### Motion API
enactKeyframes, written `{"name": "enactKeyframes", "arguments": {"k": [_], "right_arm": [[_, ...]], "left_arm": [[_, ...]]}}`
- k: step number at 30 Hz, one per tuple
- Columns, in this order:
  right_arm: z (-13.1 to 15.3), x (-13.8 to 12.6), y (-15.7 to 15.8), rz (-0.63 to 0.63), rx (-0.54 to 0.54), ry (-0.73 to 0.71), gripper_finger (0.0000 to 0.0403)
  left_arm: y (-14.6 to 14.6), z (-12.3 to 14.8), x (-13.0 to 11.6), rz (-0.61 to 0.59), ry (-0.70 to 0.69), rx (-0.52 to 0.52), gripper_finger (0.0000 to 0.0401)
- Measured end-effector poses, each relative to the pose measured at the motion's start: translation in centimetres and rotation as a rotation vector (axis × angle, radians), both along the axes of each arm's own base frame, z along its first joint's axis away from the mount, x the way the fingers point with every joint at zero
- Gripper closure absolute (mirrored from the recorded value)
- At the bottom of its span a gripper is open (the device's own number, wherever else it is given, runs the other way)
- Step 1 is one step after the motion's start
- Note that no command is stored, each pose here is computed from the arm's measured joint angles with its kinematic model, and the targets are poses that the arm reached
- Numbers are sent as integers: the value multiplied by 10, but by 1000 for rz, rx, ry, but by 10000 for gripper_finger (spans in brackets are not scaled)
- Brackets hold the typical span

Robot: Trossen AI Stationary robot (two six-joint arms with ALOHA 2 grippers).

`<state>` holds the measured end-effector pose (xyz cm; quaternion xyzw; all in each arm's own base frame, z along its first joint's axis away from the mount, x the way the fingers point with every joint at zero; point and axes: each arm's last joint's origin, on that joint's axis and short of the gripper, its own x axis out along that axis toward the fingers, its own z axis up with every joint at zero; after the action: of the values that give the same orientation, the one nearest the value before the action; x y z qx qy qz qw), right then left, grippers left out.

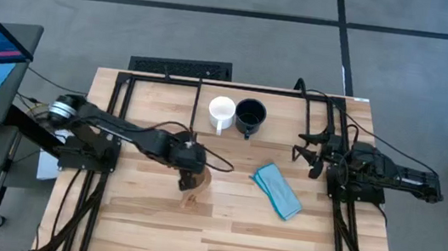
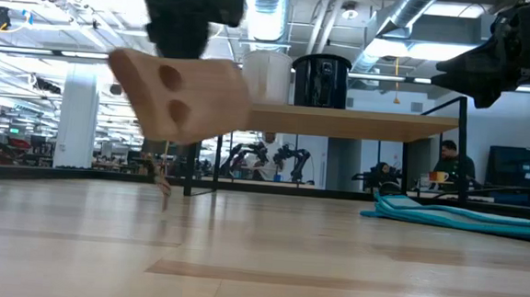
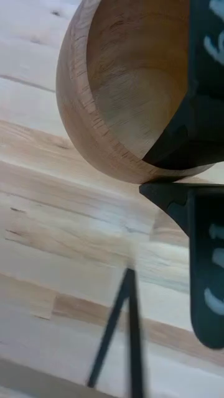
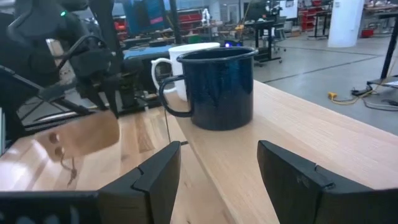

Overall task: Stack small to large cups/mugs on shelf
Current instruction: Put the brown wooden mug on the shelf

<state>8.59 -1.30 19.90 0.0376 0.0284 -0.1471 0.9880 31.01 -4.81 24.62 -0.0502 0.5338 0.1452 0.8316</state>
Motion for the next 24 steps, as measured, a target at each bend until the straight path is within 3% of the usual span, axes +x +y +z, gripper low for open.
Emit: {"name": "enactKeyframes", "arguments": {"k": [7, 13, 24], "right_arm": [[-1, 0, 0, 7, 1, 5, 168], [-1, 0, 0, 10, 38, -1, 168], [-3, 1, 4, 126, 65, 14, 168]], "left_arm": [[-8, -3, 42, 5, 70, 18, 394], [-11, -3, 67, 50, 46, -19, 394], [-13, -8, 76, 214, 19, -97, 394]]}}
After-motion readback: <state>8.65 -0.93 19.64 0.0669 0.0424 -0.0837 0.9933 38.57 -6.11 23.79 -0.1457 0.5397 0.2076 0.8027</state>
